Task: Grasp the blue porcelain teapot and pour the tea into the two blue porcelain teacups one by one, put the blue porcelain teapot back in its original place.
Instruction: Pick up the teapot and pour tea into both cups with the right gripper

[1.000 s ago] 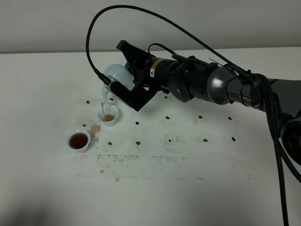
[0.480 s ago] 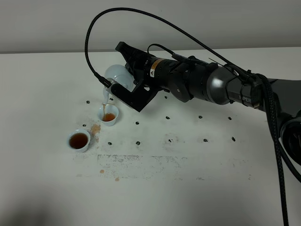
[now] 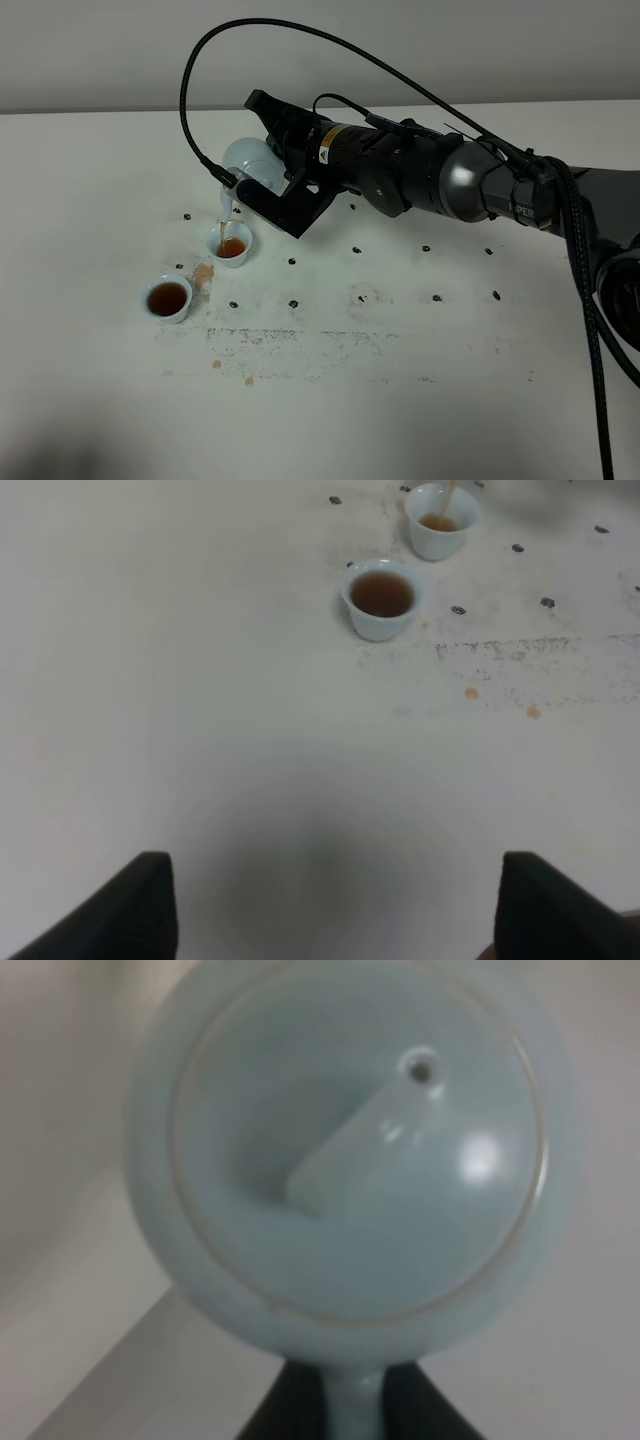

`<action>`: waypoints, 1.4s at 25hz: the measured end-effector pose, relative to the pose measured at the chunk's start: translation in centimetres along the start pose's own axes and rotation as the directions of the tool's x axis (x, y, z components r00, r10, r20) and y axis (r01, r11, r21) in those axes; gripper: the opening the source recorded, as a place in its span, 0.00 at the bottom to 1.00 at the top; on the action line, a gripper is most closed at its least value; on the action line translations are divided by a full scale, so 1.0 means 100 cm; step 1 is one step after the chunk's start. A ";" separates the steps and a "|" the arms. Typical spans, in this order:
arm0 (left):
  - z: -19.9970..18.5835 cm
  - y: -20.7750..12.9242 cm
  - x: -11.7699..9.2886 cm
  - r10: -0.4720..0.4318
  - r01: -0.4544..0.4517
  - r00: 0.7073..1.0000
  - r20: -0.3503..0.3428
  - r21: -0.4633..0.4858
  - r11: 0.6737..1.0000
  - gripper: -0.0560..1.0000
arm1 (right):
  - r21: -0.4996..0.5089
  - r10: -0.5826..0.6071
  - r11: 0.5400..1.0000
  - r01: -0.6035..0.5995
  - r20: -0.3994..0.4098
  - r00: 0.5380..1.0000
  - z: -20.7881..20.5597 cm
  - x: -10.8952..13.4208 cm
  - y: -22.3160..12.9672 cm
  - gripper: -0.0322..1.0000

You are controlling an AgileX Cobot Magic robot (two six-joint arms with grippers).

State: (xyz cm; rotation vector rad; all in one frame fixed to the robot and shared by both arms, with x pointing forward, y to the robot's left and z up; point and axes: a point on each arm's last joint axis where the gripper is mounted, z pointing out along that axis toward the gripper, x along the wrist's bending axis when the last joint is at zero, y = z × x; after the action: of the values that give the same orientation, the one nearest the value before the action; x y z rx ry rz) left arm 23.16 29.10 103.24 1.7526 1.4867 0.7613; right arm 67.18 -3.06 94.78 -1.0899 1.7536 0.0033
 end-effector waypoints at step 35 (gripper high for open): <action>0.000 0.000 0.000 0.000 0.000 1.000 0.000 0.000 1.000 0.65 | 0.008 -0.028 1.000 0.028 0.017 0.999 0.000 -0.002 -0.001 0.07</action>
State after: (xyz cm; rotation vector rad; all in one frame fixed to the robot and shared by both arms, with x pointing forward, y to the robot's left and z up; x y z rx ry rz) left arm 23.16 29.10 103.24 1.7526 1.4867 0.7613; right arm 67.24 -3.00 94.94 -1.1053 1.7216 -0.0108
